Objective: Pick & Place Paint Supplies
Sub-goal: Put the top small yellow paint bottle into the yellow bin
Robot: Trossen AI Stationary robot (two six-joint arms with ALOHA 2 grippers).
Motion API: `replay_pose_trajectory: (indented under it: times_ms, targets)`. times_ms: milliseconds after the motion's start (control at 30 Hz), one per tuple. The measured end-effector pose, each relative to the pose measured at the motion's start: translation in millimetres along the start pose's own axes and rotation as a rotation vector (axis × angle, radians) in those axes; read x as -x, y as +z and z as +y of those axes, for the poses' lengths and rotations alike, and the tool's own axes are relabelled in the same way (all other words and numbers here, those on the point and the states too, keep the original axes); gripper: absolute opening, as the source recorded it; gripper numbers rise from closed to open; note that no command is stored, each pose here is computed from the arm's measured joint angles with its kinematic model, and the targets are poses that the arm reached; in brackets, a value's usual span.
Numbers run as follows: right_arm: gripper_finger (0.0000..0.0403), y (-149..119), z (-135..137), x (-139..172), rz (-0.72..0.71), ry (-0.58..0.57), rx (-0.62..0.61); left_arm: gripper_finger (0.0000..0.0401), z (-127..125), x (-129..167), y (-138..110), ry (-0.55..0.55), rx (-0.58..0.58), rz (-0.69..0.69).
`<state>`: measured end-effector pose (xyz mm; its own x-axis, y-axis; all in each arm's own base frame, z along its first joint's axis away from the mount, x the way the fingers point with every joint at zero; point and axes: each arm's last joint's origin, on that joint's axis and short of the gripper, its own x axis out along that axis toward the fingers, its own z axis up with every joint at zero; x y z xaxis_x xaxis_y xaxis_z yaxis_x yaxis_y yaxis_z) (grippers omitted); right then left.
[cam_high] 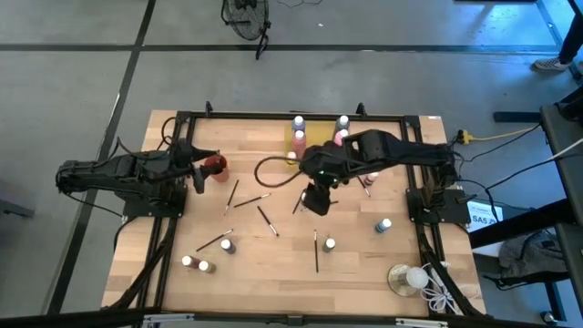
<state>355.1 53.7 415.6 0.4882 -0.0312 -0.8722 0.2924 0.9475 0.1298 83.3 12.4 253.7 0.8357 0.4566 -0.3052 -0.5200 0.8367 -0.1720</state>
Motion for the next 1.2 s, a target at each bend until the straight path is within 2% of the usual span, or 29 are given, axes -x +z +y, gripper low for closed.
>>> replay_pose_trajectory:
  times_ms: [200,300,500,633,767,867,1200]
  targets:
    - [0.0246,-8,-1,-13,0.081,-0.049,0.018,0.0225,0,0,0,-0.009,-0.019,0.003]
    - [0.0271,-11,-6,-18,0.080,-0.152,-0.055,0.0225,0,0,0,-0.009,-0.019,0.004]
    - [0.0285,-16,-11,-27,0.139,-0.198,-0.072,0.0226,0,0,-1,-0.006,-0.023,0.011]
    - [0.0282,-18,-13,-43,0.185,-0.160,-0.141,0.0226,0,0,-1,-0.006,-0.023,0.011]
    - [0.0282,-19,-25,-62,0.263,-0.122,-0.265,0.0226,0,0,-1,-0.006,-0.022,0.011]
    - [0.0282,-19,-34,-76,0.287,-0.124,-0.310,0.0226,0,0,-1,-0.006,-0.021,0.011]
    - [0.0281,-16,-52,-107,0.255,-0.097,-0.402,0.0226,1,0,-4,-0.007,-0.034,0.042]
